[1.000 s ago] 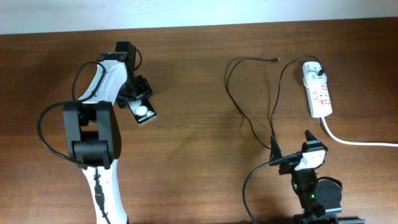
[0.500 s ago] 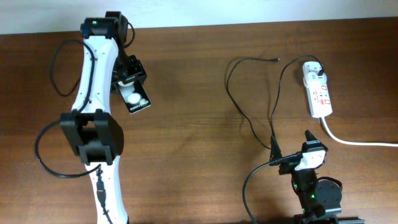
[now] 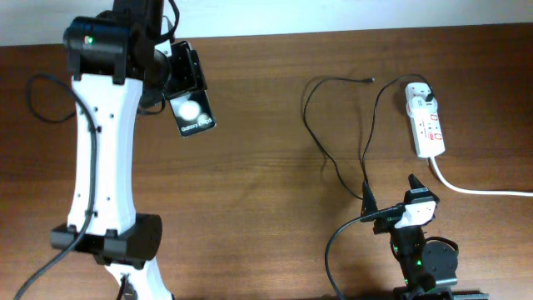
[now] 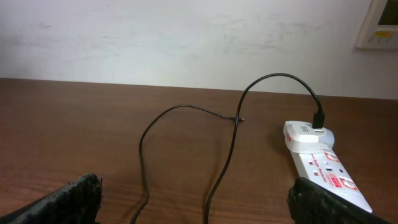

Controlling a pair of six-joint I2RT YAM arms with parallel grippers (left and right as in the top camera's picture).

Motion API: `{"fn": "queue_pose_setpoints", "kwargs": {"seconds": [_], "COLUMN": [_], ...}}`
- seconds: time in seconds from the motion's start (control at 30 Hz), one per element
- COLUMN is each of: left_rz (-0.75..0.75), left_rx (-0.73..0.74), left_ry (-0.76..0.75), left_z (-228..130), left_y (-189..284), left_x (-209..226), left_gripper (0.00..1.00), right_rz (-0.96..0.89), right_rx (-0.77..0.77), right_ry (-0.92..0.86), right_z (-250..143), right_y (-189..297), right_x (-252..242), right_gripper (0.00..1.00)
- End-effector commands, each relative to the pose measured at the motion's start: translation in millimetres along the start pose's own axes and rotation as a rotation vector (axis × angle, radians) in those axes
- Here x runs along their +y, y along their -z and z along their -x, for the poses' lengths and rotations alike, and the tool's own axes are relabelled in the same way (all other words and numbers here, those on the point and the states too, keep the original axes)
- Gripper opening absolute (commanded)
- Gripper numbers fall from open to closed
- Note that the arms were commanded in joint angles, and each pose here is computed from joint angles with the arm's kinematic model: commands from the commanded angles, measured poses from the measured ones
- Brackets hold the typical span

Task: Plug charger to phone and switch on socket
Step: 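Grasp the phone with the left gripper and lift it upright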

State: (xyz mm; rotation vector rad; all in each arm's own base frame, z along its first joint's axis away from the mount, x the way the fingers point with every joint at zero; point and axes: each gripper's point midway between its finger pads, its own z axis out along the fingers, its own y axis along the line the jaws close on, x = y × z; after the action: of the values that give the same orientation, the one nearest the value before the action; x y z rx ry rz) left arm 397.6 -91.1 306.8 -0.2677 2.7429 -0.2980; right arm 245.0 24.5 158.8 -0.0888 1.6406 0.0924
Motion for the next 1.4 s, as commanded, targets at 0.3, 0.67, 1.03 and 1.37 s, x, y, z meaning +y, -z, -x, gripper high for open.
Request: {"fn": "queue_pose_setpoints", "kwargs": {"seconds": [0.3, 0.67, 1.03, 1.37], "left_rz": [-0.156, -0.453, -0.785, -0.802], "left_rx": [0.389, 0.602, 0.787, 0.79], "left_ry": [-0.104, 0.102, 0.415, 0.422], "left_z": [-109, -139, -111, -109], "left_y": [-54, -115, -70, -67], "left_x": [-45, -88, -106, -106], "left_gripper": [0.52, 0.53, 0.45, 0.57], "right_rz": [0.005, 0.005, 0.005, 0.005], "right_rx": [0.004, 0.004, 0.004, 0.004], "right_ry": [-0.001, -0.001, -0.001, 0.0], "right_z": [-2, -2, -2, -2], "right_y": [0, 0, 0, 0], "right_x": [1, 1, 1, 1], "right_gripper": [0.99, 0.99, 0.99, 0.99]}}
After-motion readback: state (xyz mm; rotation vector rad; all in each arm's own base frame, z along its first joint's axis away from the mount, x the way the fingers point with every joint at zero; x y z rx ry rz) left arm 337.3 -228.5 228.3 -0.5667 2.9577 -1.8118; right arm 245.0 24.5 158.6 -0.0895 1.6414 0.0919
